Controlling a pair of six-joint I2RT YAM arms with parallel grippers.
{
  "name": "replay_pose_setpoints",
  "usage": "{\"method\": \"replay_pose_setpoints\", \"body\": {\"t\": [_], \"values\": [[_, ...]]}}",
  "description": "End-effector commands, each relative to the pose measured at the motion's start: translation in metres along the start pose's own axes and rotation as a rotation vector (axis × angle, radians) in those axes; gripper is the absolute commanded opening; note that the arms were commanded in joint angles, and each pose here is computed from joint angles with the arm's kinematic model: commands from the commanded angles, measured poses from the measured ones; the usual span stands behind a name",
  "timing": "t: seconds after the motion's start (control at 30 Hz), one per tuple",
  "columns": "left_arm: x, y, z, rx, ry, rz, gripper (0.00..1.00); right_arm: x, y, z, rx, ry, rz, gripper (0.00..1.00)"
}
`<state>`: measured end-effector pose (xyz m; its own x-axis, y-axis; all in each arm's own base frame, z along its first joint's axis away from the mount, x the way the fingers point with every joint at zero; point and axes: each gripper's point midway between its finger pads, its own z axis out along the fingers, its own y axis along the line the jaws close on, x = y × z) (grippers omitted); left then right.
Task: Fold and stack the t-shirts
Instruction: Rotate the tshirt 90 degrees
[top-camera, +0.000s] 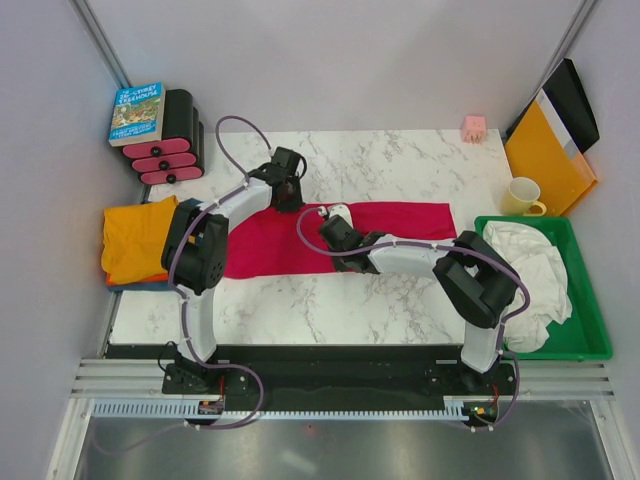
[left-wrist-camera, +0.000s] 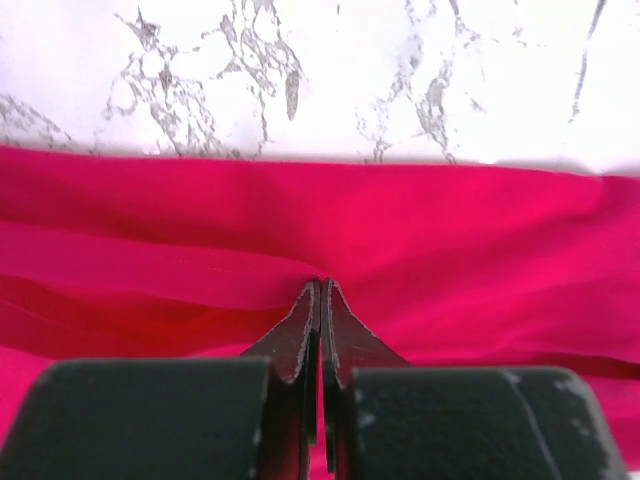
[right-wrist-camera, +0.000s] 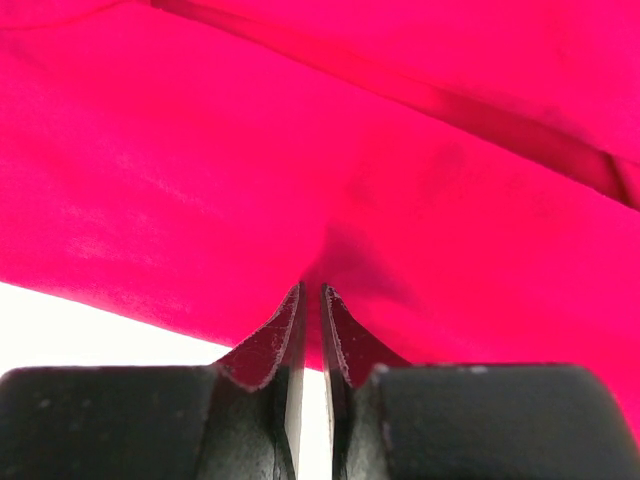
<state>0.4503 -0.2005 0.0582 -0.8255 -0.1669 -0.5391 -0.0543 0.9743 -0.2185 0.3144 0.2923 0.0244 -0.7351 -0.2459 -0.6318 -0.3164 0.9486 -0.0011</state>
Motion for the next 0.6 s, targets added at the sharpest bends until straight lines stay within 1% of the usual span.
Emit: {"method": "replay_pose_setpoints", "body": {"t": [0.0, 0.07, 0.13, 0.17, 0.2, 0.23, 0.27, 0.3, 0.37, 0.4, 0.43, 0.47, 0.53, 0.57], "values": [[-0.025, -0.001, -0.001, -0.04, -0.058, 0.104, 0.07, -0.005, 0.002, -0.005, -0.012, -0.023, 0.015, 0.17], [-0.036, -0.001, -0.011, -0.054, -0.089, 0.1, 0.15, -0.006, 0.001, -0.007, -0.009, -0.029, 0.019, 0.17], [-0.046, 0.003, -0.023, -0.077, -0.13, 0.078, 0.37, -0.012, -0.002, -0.01, 0.0, -0.042, 0.026, 0.18], [-0.056, 0.0, -0.038, -0.068, -0.169, 0.067, 0.44, -0.016, -0.001, -0.014, -0.001, -0.053, 0.033, 0.19], [-0.06, 0.002, -0.045, -0.077, -0.19, 0.051, 0.59, -0.021, -0.001, -0.017, -0.003, -0.065, 0.037, 0.2], [-0.062, 0.001, -0.051, -0.072, -0.2, 0.047, 0.7, -0.026, -0.002, -0.019, 0.006, -0.078, 0.043, 0.21], [-0.071, -0.001, -0.069, -0.055, -0.237, 0.036, 0.81, -0.033, -0.002, -0.026, 0.003, -0.094, 0.048, 0.22], [-0.072, -0.001, -0.076, -0.051, -0.248, 0.027, 0.88, -0.038, -0.001, -0.028, 0.003, -0.107, 0.055, 0.23], [-0.063, 0.002, -0.083, -0.045, -0.242, 0.01, 0.89, -0.046, -0.003, -0.033, 0.013, -0.127, 0.06, 0.23], [-0.062, 0.001, -0.094, -0.028, -0.25, -0.013, 0.89, -0.049, -0.004, -0.034, 0.017, -0.132, 0.062, 0.24], [-0.045, 0.009, -0.091, -0.039, -0.214, -0.019, 0.88, -0.05, -0.005, -0.034, 0.025, -0.132, 0.06, 0.23], [-0.036, 0.012, -0.092, -0.041, -0.197, -0.03, 0.82, -0.056, -0.01, -0.035, 0.046, -0.147, 0.067, 0.22], [-0.003, 0.024, -0.094, -0.047, -0.136, -0.074, 0.79, -0.063, -0.022, -0.032, 0.082, -0.15, 0.081, 0.2], [0.009, 0.028, -0.094, -0.048, -0.113, -0.097, 0.76, -0.069, -0.042, -0.025, 0.109, -0.145, 0.121, 0.18]]}}
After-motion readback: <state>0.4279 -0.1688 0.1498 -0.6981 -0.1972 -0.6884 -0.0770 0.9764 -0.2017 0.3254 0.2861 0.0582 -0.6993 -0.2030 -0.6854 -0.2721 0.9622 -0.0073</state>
